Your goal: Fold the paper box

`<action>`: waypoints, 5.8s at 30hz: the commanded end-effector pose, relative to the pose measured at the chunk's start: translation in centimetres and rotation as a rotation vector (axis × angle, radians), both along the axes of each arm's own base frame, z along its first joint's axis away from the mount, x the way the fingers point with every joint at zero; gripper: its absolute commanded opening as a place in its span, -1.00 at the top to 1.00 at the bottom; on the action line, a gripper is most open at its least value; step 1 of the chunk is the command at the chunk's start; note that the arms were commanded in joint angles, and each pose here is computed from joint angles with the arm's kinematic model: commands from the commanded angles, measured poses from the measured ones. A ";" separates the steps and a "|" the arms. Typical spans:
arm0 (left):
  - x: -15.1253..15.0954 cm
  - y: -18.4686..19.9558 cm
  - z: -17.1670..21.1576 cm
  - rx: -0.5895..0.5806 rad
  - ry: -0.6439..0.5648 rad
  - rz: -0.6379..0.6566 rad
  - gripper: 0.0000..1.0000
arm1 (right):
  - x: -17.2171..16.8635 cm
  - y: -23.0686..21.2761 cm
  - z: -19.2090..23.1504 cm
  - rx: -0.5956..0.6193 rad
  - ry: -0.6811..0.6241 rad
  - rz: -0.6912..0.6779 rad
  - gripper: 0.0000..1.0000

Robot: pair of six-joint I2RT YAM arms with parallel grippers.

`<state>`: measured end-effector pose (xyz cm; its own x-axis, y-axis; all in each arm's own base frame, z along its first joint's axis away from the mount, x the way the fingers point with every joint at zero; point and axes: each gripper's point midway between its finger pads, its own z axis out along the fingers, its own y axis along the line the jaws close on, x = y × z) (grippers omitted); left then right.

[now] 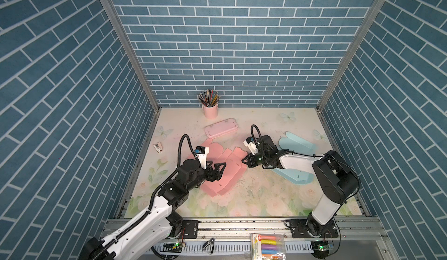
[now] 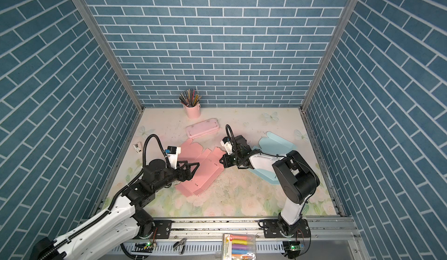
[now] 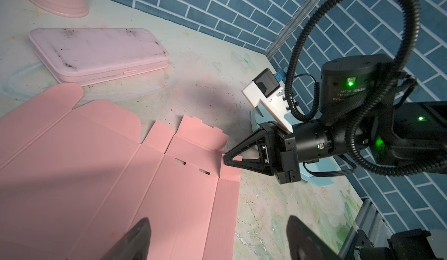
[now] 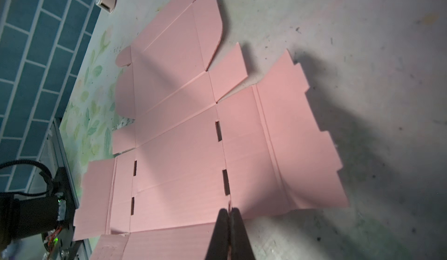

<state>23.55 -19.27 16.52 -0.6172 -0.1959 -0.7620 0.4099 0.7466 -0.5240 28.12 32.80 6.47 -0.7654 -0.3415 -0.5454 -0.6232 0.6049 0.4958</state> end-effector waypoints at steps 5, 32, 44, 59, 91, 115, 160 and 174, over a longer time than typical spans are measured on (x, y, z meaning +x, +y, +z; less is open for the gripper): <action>0.3 0.0 -0.4 0.003 0.033 0.015 -0.77 | -1.7 1.0 0.2 -0.004 -0.064 0.343 0.99; 0.4 0.0 -1.2 -0.004 0.035 0.023 -0.77 | 2.9 -2.3 7.1 -0.015 -0.146 -0.004 -0.35; 0.8 -0.2 -2.0 0.035 0.026 0.007 -0.77 | -5.2 -2.9 5.9 0.079 0.040 -0.122 -0.38; 0.7 -0.5 -3.2 0.069 0.039 -0.029 -0.77 | -7.1 -2.4 1.5 0.196 0.223 -0.217 -0.36; -1.6 0.6 -10.5 0.072 0.198 -0.002 -0.60 | -5.0 0.1 -3.7 0.257 0.323 -0.278 -0.13; -2.7 0.1 -13.3 0.062 0.243 -0.023 -0.60 | -3.9 1.5 -2.8 0.333 0.330 -0.277 0.12; -2.1 -0.4 -9.8 0.054 0.160 -0.003 -0.59 | -4.4 -5.1 -2.8 0.091 0.255 -0.234 0.82; -2.0 -0.4 -9.1 0.035 0.147 0.003 -0.59 | -3.6 -4.2 -2.9 0.186 0.276 -0.276 0.48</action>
